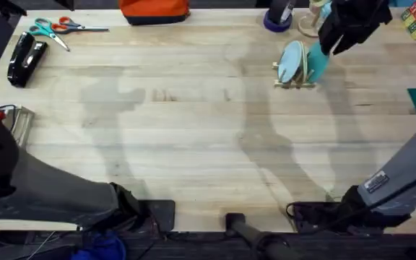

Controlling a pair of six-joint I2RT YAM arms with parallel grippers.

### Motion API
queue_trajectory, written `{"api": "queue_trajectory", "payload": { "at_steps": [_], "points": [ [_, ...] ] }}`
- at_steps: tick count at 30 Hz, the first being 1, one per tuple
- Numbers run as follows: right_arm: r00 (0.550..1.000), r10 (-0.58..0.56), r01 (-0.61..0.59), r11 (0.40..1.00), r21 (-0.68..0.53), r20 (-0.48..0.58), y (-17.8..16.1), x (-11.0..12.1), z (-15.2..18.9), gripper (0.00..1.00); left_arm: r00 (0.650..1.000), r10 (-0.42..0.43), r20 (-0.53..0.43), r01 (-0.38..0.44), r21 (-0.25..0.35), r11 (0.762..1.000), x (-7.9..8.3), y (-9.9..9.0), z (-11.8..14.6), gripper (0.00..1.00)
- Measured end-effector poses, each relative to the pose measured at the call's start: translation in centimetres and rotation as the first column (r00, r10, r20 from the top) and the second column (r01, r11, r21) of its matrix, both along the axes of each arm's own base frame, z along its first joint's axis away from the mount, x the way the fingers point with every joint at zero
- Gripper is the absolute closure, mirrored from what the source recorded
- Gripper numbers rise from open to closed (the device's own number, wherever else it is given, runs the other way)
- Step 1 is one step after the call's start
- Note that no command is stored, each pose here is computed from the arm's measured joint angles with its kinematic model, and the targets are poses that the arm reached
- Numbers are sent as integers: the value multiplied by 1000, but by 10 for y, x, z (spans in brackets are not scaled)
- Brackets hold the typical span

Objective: Pick up the plates from the table one by one and place each into a slot on the dish rack.

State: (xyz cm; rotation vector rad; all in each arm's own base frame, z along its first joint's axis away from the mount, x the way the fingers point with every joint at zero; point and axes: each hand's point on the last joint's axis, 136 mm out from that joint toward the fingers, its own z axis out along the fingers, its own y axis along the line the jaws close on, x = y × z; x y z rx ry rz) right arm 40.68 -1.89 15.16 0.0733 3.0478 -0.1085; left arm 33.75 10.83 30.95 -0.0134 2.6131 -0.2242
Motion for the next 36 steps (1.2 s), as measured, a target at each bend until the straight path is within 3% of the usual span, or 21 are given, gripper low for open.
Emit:
{"api": "queue_trajectory", "payload": {
  "at_steps": [23, 24, 25, 29, 31, 36],
  "points": [
    [1000, -4, 4, 1000, 26, 6, 2, -5, 7, 765, 1000, 0, 0, 0, 0, 1000, 0, 0, 0, 6],
    [1000, -6, 5, 999, 39, 16, 3, -6, 11, 721, 1000, 0, 0, 0, 0, 1000, 0, 0, 0, 7],
    [999, -11, 9, 999, 51, 35, 3, -8, 19, 613, 1000, 0, 0, 0, 0, 1000, 0, 0, 0, 5],
    [989, -27, 13, 995, 97, 142, 2, -16, 59, 73, 1000, 0, 0, 0, 0, 1000, 0, 0, 0, 6],
    [979, -35, 13, 994, 109, 201, 0, -23, 81, 13, 1000, 0, 0, 0, 0, 1000, 0, 0, 0, 6],
    [949, -61, 26, 993, 118, 310, -7, -40, 122, 8, 1000, 0, 0, 0, 0, 1000, 0, 0, 0, 6]
  ]
}}
